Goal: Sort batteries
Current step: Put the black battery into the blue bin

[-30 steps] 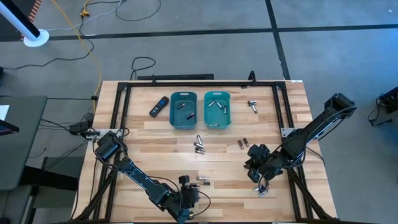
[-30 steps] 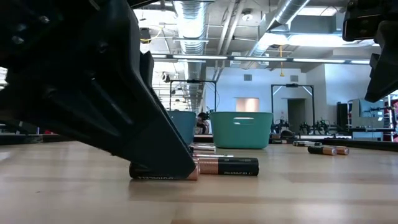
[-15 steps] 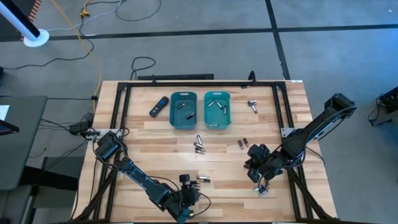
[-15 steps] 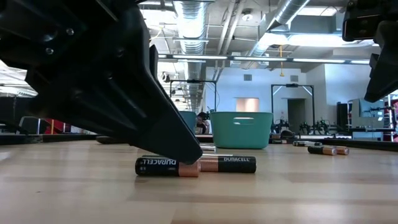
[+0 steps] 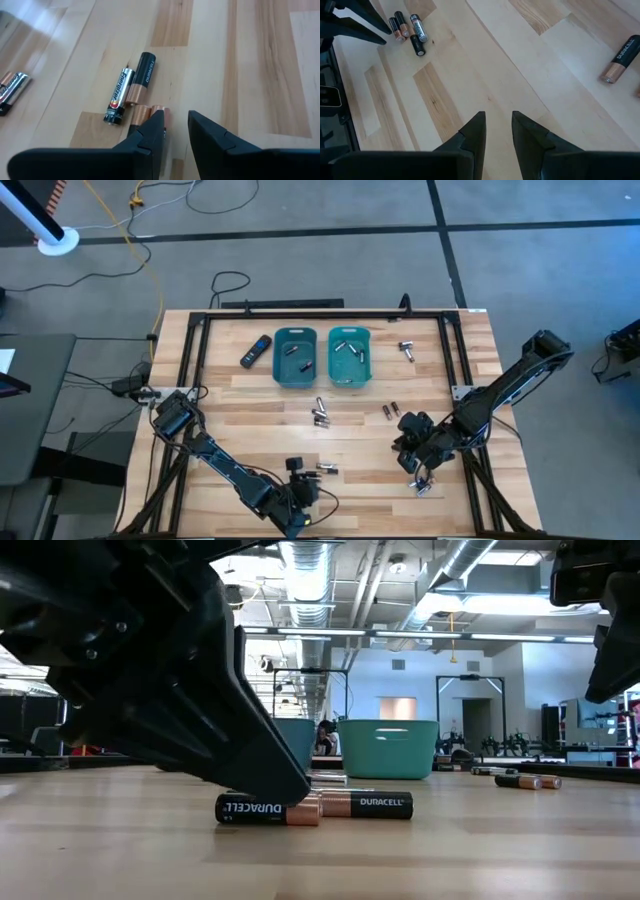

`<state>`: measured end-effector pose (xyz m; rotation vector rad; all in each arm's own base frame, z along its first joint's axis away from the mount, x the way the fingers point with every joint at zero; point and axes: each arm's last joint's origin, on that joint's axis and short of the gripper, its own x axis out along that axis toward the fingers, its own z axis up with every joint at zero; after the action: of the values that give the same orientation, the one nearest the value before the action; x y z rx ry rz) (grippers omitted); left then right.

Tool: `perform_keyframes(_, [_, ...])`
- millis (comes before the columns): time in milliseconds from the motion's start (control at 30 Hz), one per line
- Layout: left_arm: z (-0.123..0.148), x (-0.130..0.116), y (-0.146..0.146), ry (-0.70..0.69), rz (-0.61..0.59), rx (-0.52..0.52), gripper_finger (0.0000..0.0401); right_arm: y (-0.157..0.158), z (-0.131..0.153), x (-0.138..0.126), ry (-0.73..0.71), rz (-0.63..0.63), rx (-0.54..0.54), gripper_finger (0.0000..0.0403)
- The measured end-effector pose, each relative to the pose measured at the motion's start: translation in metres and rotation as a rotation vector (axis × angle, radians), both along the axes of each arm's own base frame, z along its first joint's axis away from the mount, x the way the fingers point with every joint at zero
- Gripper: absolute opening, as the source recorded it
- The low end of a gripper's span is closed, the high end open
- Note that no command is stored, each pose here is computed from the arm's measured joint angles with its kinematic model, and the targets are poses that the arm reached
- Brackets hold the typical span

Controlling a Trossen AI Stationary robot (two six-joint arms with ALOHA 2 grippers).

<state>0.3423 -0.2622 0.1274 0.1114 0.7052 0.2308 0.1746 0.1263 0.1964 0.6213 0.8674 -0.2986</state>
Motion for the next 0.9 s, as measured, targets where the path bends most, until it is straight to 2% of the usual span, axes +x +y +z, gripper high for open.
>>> perform_keyframes(433, [-0.0006, 0.0004, 0.0013, 0.03, -0.014, -0.03, 0.0083, -0.0071, 0.0001, 0.0049, 0.0, -0.04, 0.0, 0.0111])
perform_keyframes(900, [0.0019, 0.0055, 0.0034, 0.002, -0.028, 0.005, 0.0083, -0.0069, 0.0, 0.0048, 0.0, -0.039, 0.0, 0.0111])
